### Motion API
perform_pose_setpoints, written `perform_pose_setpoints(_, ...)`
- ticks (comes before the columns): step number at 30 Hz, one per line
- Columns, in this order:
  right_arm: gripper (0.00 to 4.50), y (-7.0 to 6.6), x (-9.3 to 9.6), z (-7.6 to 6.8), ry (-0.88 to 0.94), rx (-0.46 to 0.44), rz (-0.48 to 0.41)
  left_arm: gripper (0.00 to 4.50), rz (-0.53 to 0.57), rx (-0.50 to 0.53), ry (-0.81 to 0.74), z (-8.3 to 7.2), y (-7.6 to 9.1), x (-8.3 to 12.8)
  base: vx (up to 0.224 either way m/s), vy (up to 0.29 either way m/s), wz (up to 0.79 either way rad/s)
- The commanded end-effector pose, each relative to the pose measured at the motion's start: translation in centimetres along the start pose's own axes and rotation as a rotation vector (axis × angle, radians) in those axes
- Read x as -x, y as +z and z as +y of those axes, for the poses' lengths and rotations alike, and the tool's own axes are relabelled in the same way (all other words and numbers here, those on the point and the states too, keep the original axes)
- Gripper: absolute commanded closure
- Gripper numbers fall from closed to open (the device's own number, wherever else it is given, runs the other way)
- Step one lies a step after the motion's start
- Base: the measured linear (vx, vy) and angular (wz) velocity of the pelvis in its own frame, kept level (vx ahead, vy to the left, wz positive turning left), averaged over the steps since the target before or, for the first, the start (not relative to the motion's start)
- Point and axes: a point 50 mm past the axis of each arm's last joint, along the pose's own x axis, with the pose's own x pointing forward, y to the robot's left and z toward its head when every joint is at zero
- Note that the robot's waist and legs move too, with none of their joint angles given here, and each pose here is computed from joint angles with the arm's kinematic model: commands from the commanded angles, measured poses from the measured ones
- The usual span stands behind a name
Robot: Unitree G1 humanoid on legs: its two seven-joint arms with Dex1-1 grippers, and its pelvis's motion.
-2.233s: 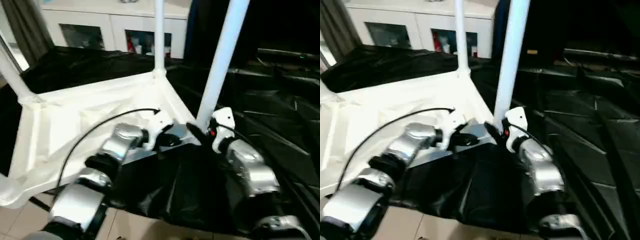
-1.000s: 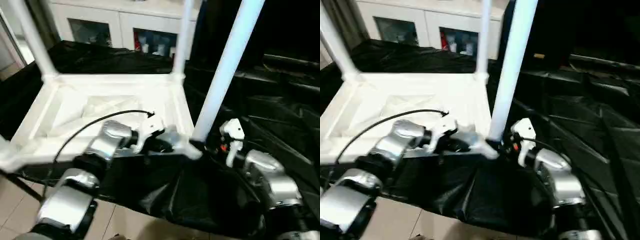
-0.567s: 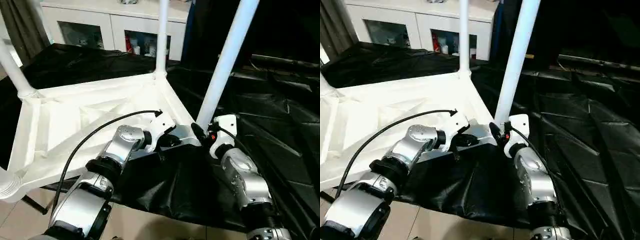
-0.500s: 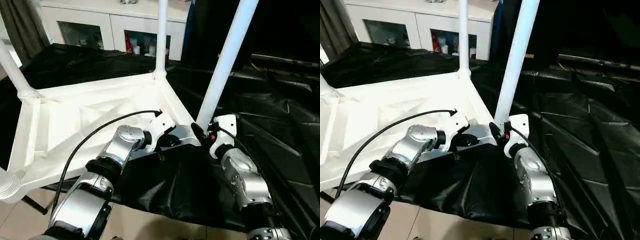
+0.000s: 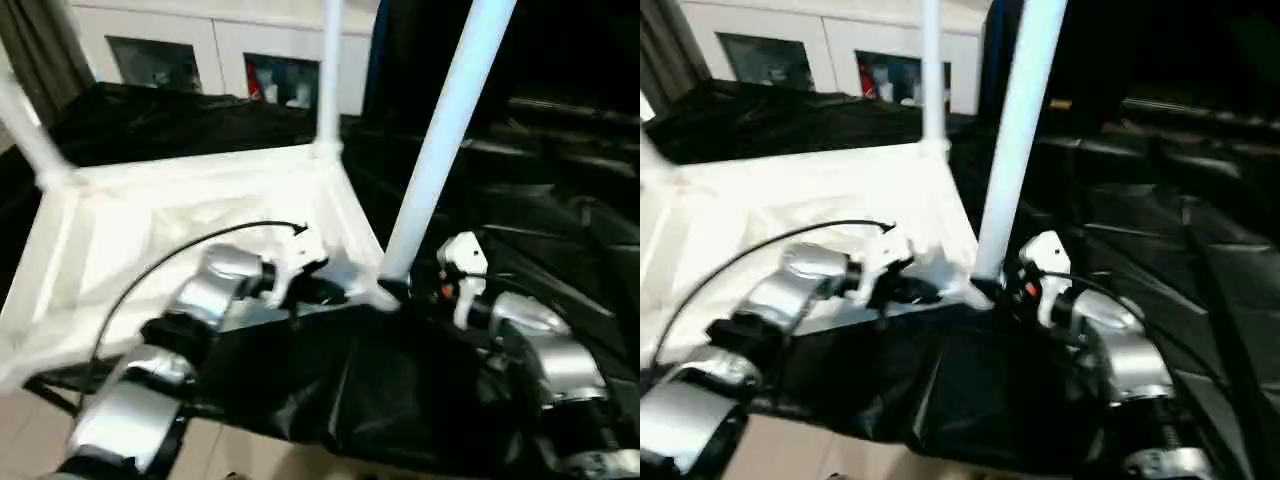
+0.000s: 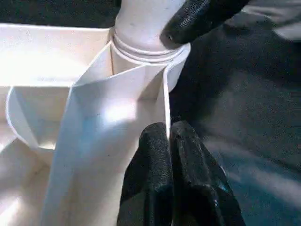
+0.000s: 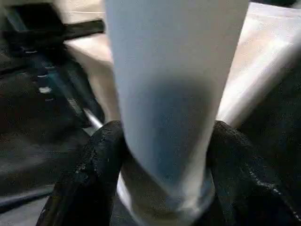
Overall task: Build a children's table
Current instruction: Rotate leg to tighten
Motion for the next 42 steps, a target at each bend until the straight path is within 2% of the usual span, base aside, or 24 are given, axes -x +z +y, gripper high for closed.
perform_pose_setpoints(1, 1.77, -0.3, -0.4, 1.1, 0.127, 0.003, 0.035, 4.5, 0.047, 0.0, -0.156, -1.4, -0.8, -1.0, 0.0, 0.0, 0.0)
perform_pose_setpoints(8, 1.77, -0.4, -0.4, 1.5, 0.208, 0.007, 0.061, 4.5, 0.069, 0.004, -0.168, -1.3, -0.8, -0.1, 0.0, 0.0, 0.0)
perform_pose_setpoints(10, 2.02, -0.5, -0.4, 1.6, 0.217, 0.004, 0.061, 4.5, 0.068, 0.003, -0.164, -1.2, -0.8, 0.0, 0.0, 0.0, 0.0)
perform_pose_setpoints(14, 2.15, -0.5, -0.6, 1.8, 0.235, -0.01, 0.055, 4.5, 0.061, 0.003, -0.153, -1.1, -0.7, 0.3, 0.0, 0.0, 0.0)
perform_pose_setpoints(19, 2.34, -0.9, -0.8, 2.2, 0.219, -0.039, 0.044, 4.5, 0.055, 0.009, -0.059, -0.5, -0.5, 0.1, 0.0, 0.0, 0.0)
perform_pose_setpoints(24, 2.42, -1.8, -1.7, 1.9, 0.039, -0.1, 0.033, 4.5, 0.015, 0.026, 0.07, 0.3, 0.0, -0.7, 0.0, 0.0, 0.0)
perform_pose_setpoints(25, 2.44, -2.8, -2.8, 1.6, -0.135, -0.153, 0.052, 4.5, -0.016, 0.045, 0.148, 0.7, 0.5, -1.7, 0.0, 0.0, 0.0)
perform_pose_setpoints(29, 2.48, -3.3, -4.5, 1.9, -0.279, -0.213, 0.057, 4.5, -0.039, 0.066, 0.222, 0.9, 1.1, -3.2, 0.0, 0.0, 0.0)
perform_pose_setpoints(33, 2.5, -2.8, -7.2, 2.7, -0.431, -0.313, 0.028, 4.5, -0.085, 0.09, 0.242, 0.3, 2.4, -5.8, 0.0, 0.0, 0.0)
perform_pose_setpoints(37, 2.5, -1.9, -8.4, 3.4, -0.41, -0.267, 0.005, 4.5, -0.107, 0.087, 0.228, 0.0, 2.9, -6.6, 0.0, 0.0, 0.0)
perform_pose_setpoints(40, 2.5, -1.2, -8.3, 3.3, -0.374, -0.236, -0.035, 4.5, -0.095, 0.073, 0.221, 0.2, 2.7, -6.4, 0.0, 0.0, 0.0)
perform_pose_setpoints(42, 1.94, -0.9, -8.0, 3.1, -0.337, -0.236, -0.053, 4.5, -0.09, 0.066, 0.21, 0.2, 2.5, -5.9, 0.0, 0.0, 0.0)
